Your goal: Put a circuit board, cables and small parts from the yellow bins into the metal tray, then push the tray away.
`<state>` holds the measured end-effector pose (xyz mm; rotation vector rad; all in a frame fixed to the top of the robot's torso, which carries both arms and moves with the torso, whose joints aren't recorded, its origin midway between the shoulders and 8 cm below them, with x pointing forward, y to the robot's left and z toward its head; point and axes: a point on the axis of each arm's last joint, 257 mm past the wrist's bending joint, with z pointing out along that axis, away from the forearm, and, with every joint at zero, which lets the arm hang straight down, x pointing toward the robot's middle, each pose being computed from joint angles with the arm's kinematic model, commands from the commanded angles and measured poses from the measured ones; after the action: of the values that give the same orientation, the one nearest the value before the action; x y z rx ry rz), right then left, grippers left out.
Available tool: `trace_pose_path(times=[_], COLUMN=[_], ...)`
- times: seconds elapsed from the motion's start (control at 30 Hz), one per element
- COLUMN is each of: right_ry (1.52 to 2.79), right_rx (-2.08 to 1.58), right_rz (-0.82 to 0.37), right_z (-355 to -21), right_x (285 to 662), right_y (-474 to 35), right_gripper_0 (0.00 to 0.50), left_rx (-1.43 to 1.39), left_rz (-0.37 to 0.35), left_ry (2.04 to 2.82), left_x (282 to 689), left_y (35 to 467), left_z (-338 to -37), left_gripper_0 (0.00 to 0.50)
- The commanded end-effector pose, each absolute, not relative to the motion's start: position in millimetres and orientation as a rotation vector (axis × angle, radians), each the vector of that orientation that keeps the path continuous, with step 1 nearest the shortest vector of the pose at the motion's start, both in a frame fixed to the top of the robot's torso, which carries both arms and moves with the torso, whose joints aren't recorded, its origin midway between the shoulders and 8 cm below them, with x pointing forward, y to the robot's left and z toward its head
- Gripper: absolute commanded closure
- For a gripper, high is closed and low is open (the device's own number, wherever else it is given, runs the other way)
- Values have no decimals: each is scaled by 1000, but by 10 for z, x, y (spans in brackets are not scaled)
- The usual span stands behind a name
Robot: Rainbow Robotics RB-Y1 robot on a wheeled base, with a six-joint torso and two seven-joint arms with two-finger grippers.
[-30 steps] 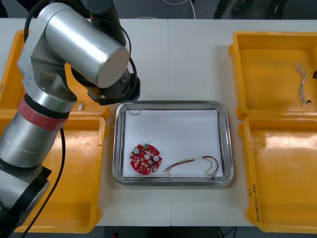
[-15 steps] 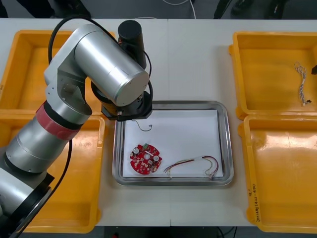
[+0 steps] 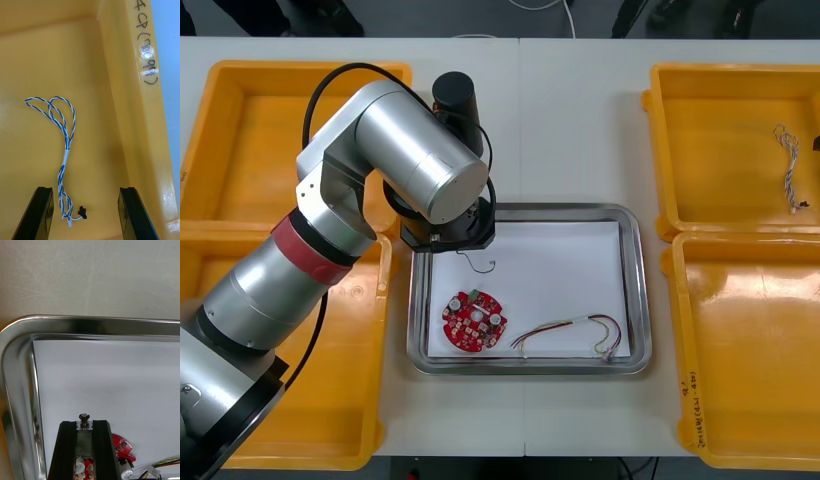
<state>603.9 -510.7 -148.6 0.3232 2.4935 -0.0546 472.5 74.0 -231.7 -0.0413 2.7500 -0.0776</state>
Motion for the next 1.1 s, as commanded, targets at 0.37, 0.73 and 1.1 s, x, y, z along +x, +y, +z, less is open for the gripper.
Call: trace_pose_path(times=[0.37, 0.73, 1.1], right_ry=[2429, 2445, 2448], right_rx=[311, 308, 329], right_rz=[-36, -69, -69], right_z=[-1253, -1318, -1510], right_x=[6358, 6363, 6379], right_y=[-4883, -4903, -4869], right_gripper_0=[0, 0, 0], left_rx=[7, 9, 16], left_rz=[-76, -74, -80], left_ry=[2760, 2770, 2765], left_x=[4741, 4725, 4730], left_y=[665, 669, 644], left_z=[-2630, -2665, -2654], left_gripper_0=[499, 63, 0])
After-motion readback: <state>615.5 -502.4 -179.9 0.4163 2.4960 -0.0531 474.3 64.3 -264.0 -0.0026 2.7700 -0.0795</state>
